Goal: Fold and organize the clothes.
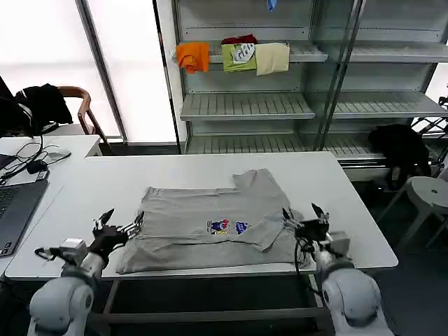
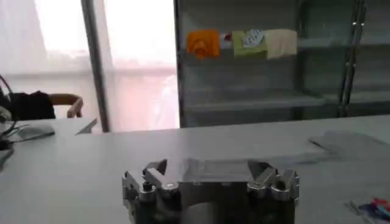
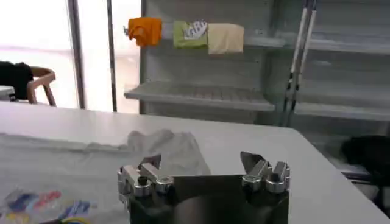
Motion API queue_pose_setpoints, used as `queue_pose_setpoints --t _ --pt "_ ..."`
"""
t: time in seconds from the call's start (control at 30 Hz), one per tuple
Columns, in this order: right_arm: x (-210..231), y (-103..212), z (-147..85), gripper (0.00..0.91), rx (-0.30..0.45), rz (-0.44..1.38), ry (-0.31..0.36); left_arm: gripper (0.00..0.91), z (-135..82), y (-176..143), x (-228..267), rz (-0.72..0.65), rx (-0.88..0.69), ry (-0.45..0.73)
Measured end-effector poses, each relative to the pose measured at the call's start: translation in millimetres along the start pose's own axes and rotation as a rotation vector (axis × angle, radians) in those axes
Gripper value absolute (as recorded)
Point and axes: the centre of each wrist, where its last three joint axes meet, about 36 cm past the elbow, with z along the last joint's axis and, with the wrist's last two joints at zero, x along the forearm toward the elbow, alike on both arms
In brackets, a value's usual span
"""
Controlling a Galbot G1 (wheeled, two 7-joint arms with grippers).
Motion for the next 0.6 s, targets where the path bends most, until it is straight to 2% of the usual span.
queue_pose_setpoints --t 0.33,0.6 --pt "-122.2 14.9 -18.7 0.907 -0.032 0.020 0.048 0.907 -16.6 0.9 -89.8 0.038 0.013 0.027" --pt "-183.5 26.9 -16.6 0.907 -0.023 0.025 0.078 0.907 -18.7 12.1 -141.3 0.033 0.022 0.086"
